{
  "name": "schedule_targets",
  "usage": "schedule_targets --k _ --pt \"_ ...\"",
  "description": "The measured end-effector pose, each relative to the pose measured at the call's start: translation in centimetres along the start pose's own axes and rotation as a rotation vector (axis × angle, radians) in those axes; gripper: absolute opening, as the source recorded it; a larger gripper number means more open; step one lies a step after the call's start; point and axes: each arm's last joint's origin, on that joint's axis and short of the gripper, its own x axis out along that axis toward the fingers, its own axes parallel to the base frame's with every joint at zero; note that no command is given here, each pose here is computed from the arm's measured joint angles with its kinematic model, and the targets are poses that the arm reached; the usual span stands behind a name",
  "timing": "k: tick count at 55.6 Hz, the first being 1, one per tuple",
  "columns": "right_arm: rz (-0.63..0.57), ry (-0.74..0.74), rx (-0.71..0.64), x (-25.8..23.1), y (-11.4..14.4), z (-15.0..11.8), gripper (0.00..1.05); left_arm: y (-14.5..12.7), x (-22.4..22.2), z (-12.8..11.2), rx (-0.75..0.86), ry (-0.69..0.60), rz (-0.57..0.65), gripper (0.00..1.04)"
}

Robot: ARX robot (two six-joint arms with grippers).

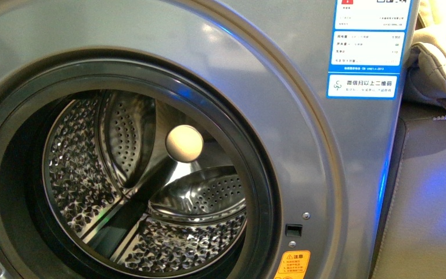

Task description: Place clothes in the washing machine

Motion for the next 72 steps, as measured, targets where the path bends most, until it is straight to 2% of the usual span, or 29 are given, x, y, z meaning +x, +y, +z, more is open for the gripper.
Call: schedule_targets --k 19,39,45,49,58,72 --pt "0.003 0.002 -0.004 0.0 -0.1 -0.2 0.97 0.0 0.0 0.0 0.0 0.0 0.0 0.98" --pt "-0.031 -0.036 0.004 -0.5 -0.8 0.2 0.49 0.0 0.0 0.0 0.0 0.0 0.0 0.98" --pt "-0.033 -0.058 0.022 -1.3 -0.6 0.5 0.3 0.0 0.0 0.0 0.0 0.0 0.0 0.98" --pt "-0.033 -0.068 0.03 -1.9 -0.5 0.7 0.22 0.0 0.0 0.0 0.0 0.0 0.0 0.98" --pt "-0.01 -0.095 0.039 -3.9 0.3 1.0 0.13 0.0 0.0 0.0 0.0 0.0 0.0 0.98" --pt "0.029 -0.224 -0.005 -9.6 1.6 3.2 0.13 0.0 0.0 0.0 0.0 0.0 0.0 0.98"
